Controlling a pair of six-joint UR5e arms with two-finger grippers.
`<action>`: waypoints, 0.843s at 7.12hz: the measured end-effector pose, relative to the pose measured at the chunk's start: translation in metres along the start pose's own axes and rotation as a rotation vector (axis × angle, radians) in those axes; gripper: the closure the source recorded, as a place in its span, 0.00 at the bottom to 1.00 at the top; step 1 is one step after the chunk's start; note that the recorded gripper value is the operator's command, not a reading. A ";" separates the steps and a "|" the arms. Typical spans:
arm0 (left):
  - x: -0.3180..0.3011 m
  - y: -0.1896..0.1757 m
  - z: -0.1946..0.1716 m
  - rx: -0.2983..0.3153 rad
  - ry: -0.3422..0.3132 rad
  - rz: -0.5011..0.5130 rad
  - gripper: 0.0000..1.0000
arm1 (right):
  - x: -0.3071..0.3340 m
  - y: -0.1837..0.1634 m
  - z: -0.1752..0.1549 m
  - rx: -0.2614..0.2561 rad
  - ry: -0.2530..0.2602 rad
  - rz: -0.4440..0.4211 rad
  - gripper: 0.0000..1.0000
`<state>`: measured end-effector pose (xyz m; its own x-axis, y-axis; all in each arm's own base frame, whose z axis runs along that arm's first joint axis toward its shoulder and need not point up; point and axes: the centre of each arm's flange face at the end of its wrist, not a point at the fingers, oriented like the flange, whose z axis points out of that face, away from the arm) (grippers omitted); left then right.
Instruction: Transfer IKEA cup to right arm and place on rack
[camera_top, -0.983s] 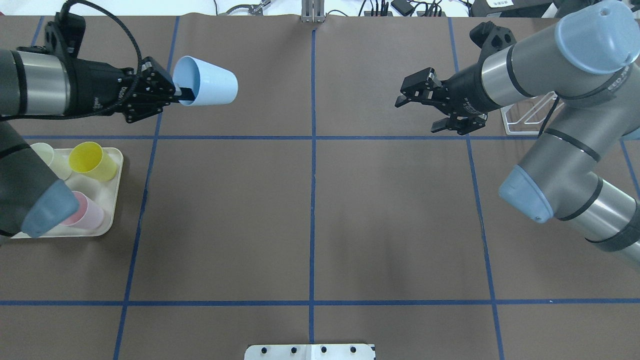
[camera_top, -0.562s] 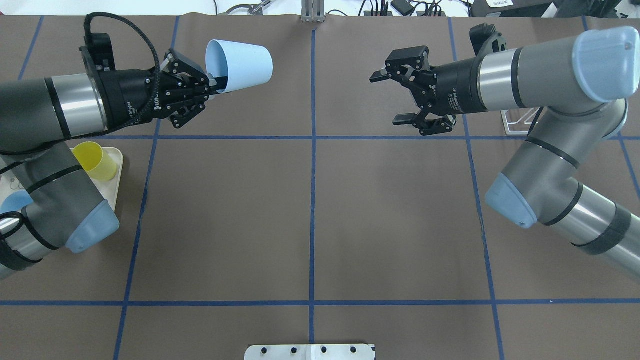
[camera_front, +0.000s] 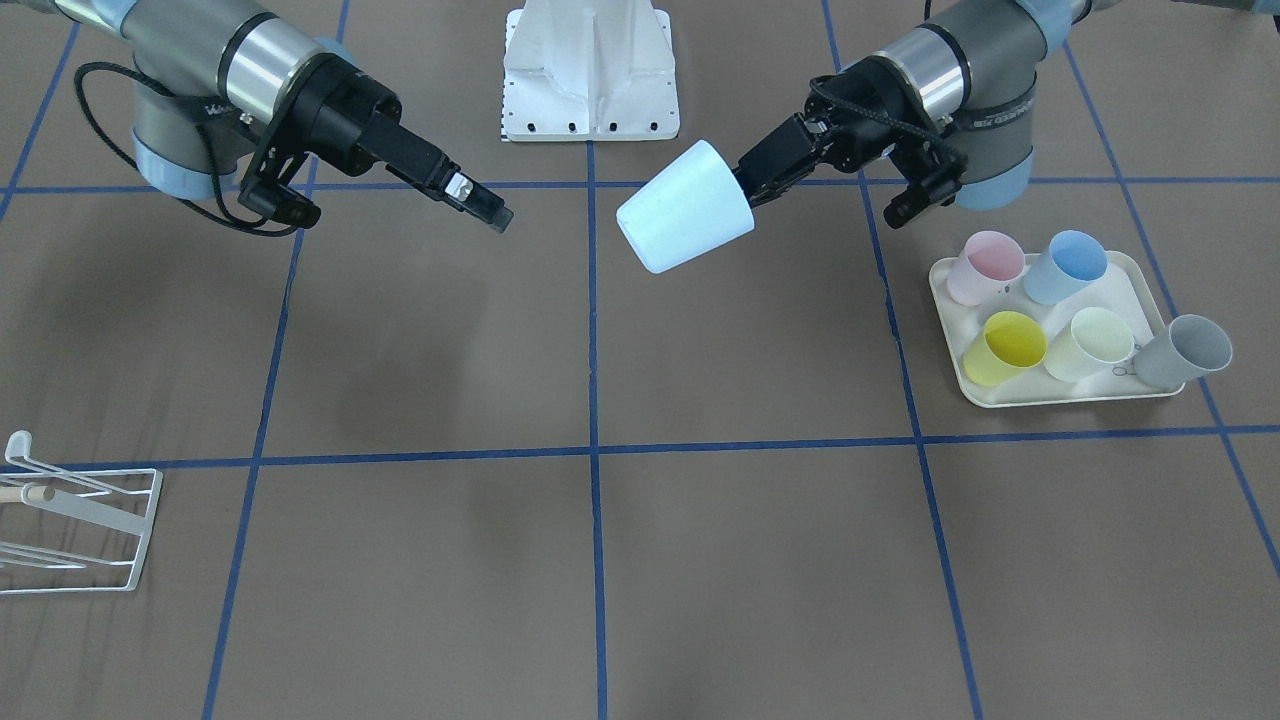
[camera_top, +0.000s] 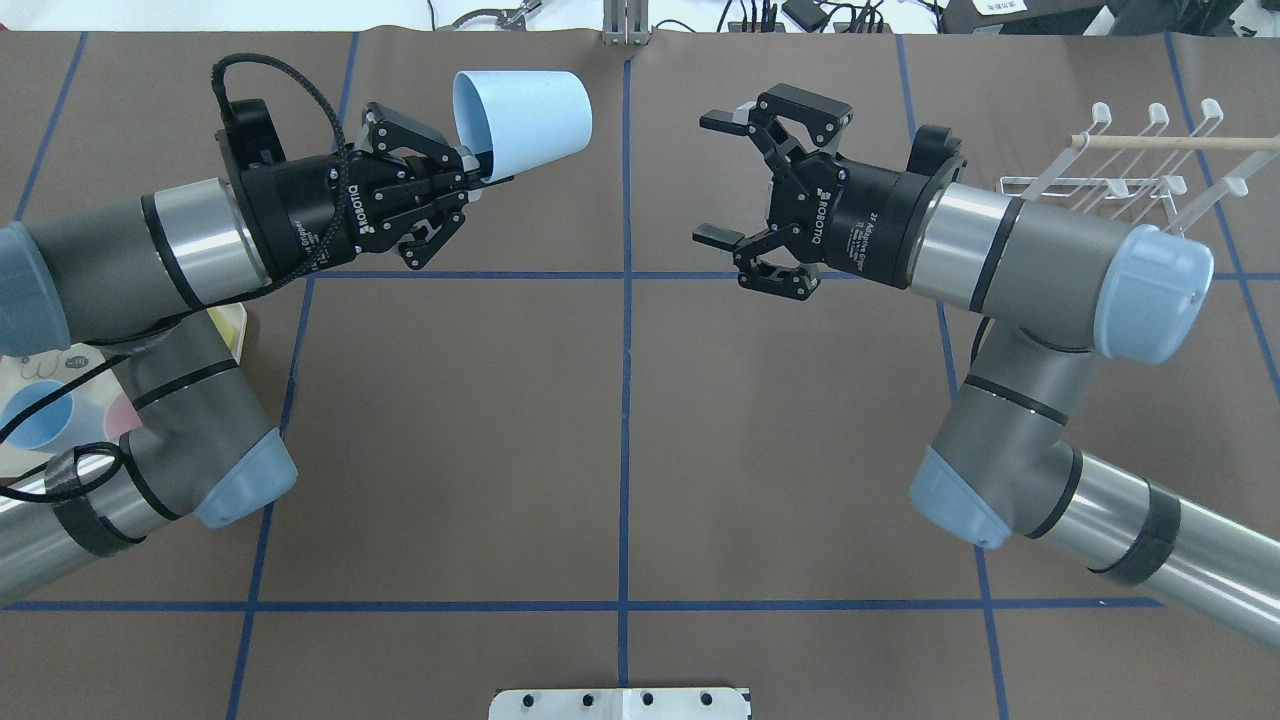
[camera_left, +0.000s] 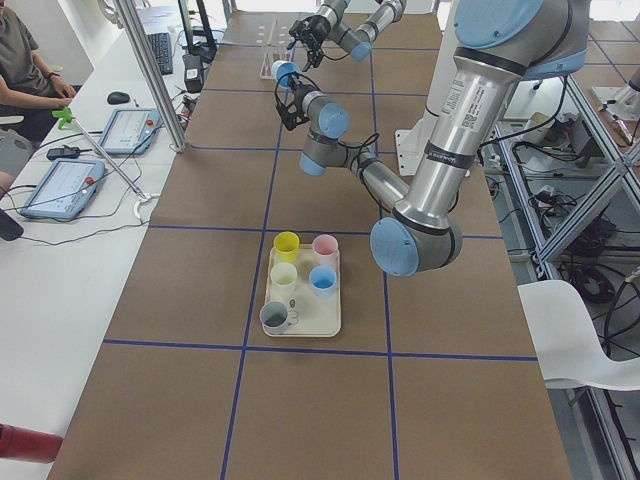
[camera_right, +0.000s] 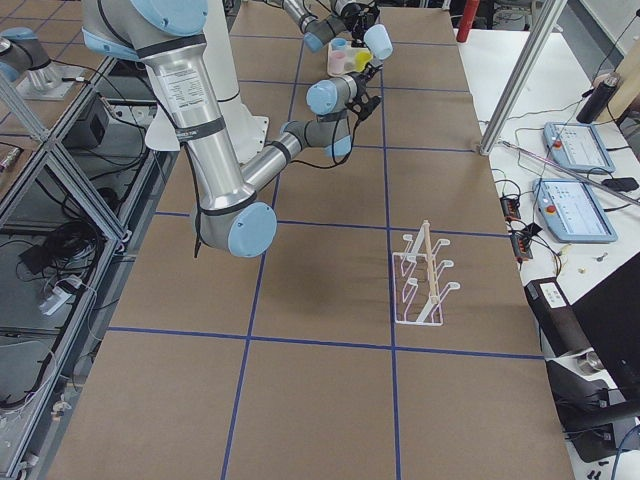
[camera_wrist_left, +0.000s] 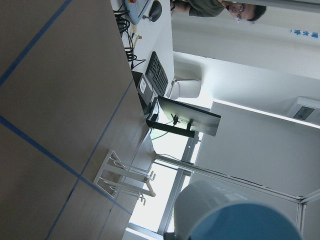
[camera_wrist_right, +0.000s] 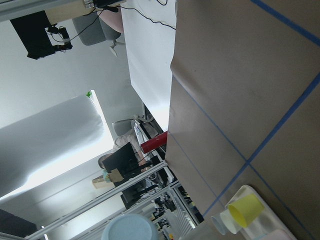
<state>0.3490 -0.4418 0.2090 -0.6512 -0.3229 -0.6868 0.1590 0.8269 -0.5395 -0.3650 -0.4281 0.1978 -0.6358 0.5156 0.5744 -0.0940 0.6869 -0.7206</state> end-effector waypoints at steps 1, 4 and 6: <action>-0.001 0.004 0.003 -0.006 0.006 -0.007 1.00 | 0.004 0.006 0.002 0.001 -0.042 0.047 0.01; -0.002 0.023 0.021 -0.043 0.003 -0.009 1.00 | 0.011 0.012 0.006 0.005 -0.064 0.076 0.00; -0.011 0.025 0.040 -0.050 -0.020 -0.011 1.00 | 0.015 0.014 0.008 0.002 -0.058 0.076 0.00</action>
<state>0.3895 -0.4356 0.1833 -0.6373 -0.3408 -0.6911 0.1143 0.8451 -0.5222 -0.3825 -0.4149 0.1932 -0.6842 0.5357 0.4948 -0.0455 0.6458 -0.7621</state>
